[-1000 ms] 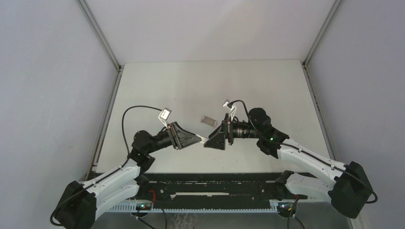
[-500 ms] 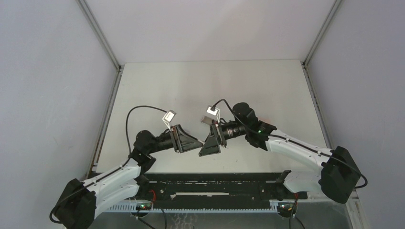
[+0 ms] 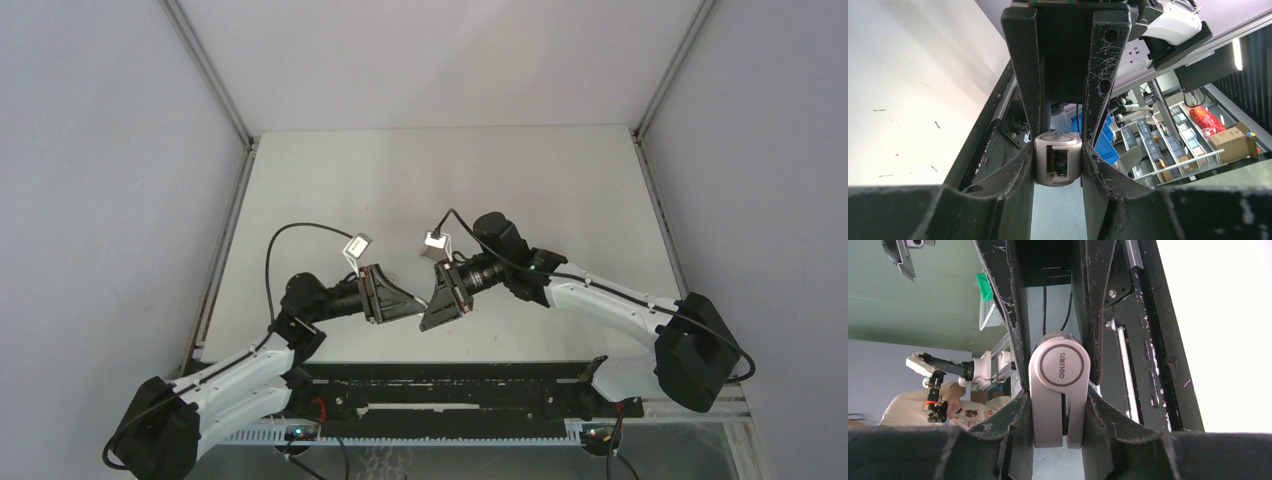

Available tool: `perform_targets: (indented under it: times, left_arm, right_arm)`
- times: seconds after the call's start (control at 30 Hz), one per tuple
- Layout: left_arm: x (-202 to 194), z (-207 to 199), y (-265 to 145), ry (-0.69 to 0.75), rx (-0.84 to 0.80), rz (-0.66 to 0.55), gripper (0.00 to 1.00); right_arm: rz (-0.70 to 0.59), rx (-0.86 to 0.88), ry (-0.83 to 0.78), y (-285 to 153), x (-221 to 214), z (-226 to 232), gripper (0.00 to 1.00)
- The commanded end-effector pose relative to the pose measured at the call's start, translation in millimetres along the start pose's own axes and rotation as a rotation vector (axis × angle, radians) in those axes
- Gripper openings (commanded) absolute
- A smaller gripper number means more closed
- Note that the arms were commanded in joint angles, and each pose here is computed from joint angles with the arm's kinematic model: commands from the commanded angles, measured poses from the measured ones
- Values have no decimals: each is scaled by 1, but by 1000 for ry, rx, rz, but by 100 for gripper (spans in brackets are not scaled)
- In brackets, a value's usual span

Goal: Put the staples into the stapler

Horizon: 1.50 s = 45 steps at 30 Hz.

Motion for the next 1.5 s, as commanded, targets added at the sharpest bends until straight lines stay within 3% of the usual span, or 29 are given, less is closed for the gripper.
perform_targets:
  times: [0.0,0.07,0.2,0.23,0.3,0.37,0.47,0.57,0.77,0.83,0.93,1.07,1.13,1.3,1.47]
  left_arm:
    - [16,-28,7,104,-67,-50,5]
    - [17,-28,7,104,-64,-51,5]
    - [17,-25,8,98,-51,-51,5]
    - [18,-24,8,96,-49,-51,5]
    - [18,-23,8,94,-46,-48,5]
    - [18,-23,9,94,-46,-47,5]
    - [18,-23,9,95,-46,-47,4]
    - [18,-22,9,94,-44,-48,4]
    - [22,-16,10,106,0,-65,8]
    - [27,-13,10,125,27,-92,23]
    - [39,-8,8,178,94,-154,56]
    - [65,6,-9,285,266,-268,91]
    - [79,12,-21,322,345,-328,96]
    - [122,40,-72,392,639,-535,100]
    - [139,61,-105,346,779,-685,100]
  right_arm:
    - [-29,26,-40,-4,16,9,0]
    - [-36,37,-39,-6,18,9,0]
    - [-53,26,-53,-11,21,9,45]
    - [-57,20,-58,-12,22,9,52]
    - [-65,11,-65,-14,23,10,60]
    - [-71,2,-69,-16,23,9,61]
    - [-72,-6,-61,-16,23,7,59]
    - [-71,-13,-51,-16,22,4,48]
    - [-92,-50,-52,-20,24,0,0]
    - [-110,-82,-56,-24,25,-4,0]
    - [-154,-154,-42,-35,25,-15,0]
    - [-228,-373,46,-70,17,-58,0]
    - [-247,-577,111,-97,6,-90,0]
    - [-206,-1270,318,-196,-49,-160,0]
    - [-211,-1442,501,-245,-91,-187,0]
Point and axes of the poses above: each gripper's point midway between its finger pads, its own y axis out along the fingers, its own z axis along the line the jaws close on, x = y × z, the point moved 3 cm from there along -y, back along the fingers, and after that the axes turned 13 degrees about -y, right-handed, at the moved point
